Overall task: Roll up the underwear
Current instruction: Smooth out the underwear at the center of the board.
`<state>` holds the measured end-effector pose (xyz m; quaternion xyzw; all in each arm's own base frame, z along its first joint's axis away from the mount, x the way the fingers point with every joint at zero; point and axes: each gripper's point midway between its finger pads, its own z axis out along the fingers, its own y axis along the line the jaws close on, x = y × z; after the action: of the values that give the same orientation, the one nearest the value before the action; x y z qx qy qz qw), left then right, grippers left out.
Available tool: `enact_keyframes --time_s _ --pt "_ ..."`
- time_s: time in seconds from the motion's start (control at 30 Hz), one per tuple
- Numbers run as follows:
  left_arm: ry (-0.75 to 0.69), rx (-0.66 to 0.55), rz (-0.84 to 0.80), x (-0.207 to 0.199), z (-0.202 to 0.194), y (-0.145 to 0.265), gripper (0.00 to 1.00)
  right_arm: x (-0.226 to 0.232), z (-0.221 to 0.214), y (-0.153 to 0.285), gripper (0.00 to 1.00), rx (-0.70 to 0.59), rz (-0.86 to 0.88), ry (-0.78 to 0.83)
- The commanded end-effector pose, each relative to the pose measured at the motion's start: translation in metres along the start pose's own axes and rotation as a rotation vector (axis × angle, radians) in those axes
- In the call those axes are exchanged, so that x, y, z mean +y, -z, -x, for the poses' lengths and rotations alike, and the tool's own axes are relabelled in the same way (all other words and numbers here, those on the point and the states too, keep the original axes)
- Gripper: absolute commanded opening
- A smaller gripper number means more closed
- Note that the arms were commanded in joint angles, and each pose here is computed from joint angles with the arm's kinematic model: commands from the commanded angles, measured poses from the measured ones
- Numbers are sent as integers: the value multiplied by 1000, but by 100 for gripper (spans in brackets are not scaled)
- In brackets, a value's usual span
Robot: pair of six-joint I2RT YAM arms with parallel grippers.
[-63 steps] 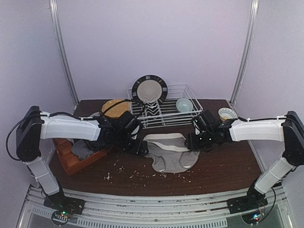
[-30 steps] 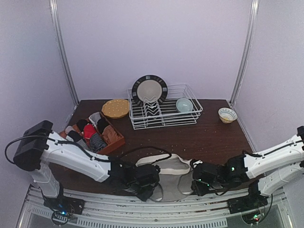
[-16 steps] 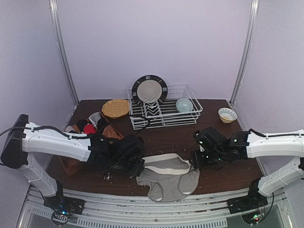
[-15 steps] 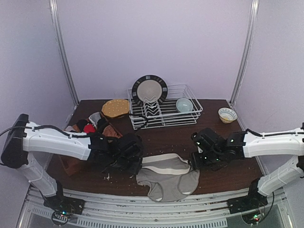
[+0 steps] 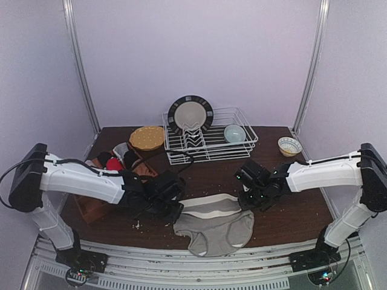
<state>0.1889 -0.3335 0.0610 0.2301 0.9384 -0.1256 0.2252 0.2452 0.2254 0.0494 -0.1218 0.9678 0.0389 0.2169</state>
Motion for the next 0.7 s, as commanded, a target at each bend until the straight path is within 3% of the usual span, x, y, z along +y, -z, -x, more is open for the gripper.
enact_keyframes --time_s 0.0,0.37,0.4,0.53,0.67 --pt "-36 13 -95 -19 -5 -15 0 0 23 -3 0 -26 32 -105" --pt "-49 57 -95 -21 -19 -40 0 -14 63 -22 1 -15 302 -541" --pt "-49 61 -92 -20 -19 -42 0 -15 64 -25 6 -4 317 -567" --pt "-54 68 -73 -19 -19 -45 0 -14 69 -28 40 6 351 -581" --pt "-60 59 -65 -19 -14 -40 0 -23 72 2 55 -68 312 -510"
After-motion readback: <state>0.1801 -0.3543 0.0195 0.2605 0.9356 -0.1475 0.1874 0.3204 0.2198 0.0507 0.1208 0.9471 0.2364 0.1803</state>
